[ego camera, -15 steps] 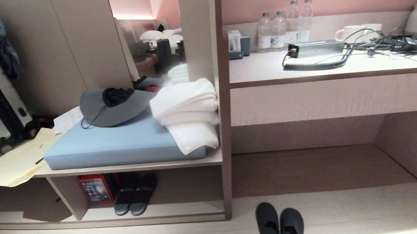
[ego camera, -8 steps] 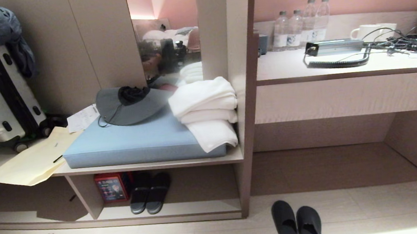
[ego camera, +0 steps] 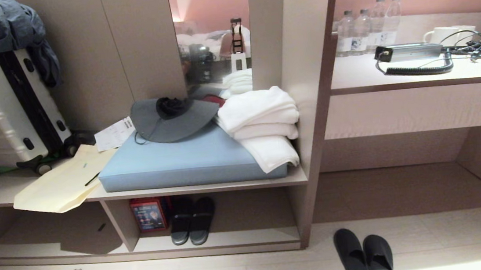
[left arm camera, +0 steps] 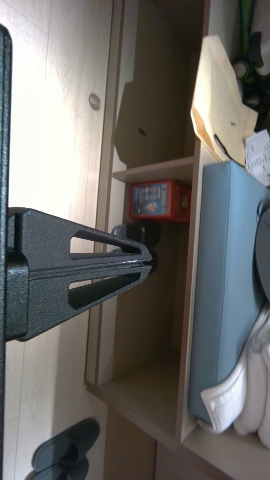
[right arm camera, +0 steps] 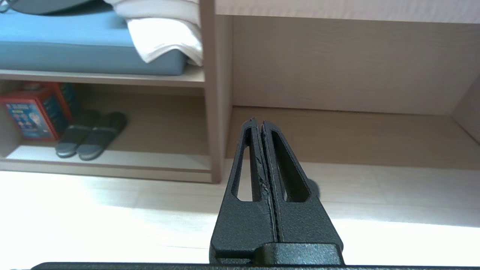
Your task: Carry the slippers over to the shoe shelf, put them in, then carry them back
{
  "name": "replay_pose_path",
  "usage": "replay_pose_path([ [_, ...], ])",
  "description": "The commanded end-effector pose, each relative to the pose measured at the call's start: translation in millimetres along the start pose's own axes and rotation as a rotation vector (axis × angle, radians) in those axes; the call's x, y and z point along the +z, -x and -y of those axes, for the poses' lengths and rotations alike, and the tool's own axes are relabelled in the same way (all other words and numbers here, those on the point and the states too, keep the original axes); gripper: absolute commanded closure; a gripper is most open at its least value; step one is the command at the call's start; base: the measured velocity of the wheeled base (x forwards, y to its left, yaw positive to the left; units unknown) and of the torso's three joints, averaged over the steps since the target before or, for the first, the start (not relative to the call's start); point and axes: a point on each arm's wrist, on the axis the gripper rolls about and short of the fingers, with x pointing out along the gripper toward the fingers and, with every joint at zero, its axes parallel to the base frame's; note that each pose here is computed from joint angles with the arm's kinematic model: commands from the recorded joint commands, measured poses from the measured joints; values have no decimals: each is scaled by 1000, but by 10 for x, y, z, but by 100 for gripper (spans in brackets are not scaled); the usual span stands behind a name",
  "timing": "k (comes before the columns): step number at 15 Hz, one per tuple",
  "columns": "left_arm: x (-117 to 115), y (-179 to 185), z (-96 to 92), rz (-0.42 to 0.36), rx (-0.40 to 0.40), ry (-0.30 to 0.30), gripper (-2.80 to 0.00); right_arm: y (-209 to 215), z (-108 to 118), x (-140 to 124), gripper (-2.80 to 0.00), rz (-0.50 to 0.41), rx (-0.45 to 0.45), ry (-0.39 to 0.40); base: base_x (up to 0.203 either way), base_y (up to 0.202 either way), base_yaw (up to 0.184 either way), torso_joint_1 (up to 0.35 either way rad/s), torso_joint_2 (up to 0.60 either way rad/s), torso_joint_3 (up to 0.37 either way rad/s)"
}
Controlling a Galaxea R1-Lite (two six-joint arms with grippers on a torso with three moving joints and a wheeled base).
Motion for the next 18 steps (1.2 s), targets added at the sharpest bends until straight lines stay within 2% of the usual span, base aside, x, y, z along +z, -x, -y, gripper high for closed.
replay_pose_path([
  [1, 0, 0, 0, 0, 0, 0, 0, 0, 0, 0, 0, 1, 0, 1, 0, 196, -4, 6, 1, 4],
  [18, -4, -1, 0, -1, 0, 2, 0, 0, 0, 0, 0, 1, 0, 0, 0, 195, -1, 2, 2, 3],
])
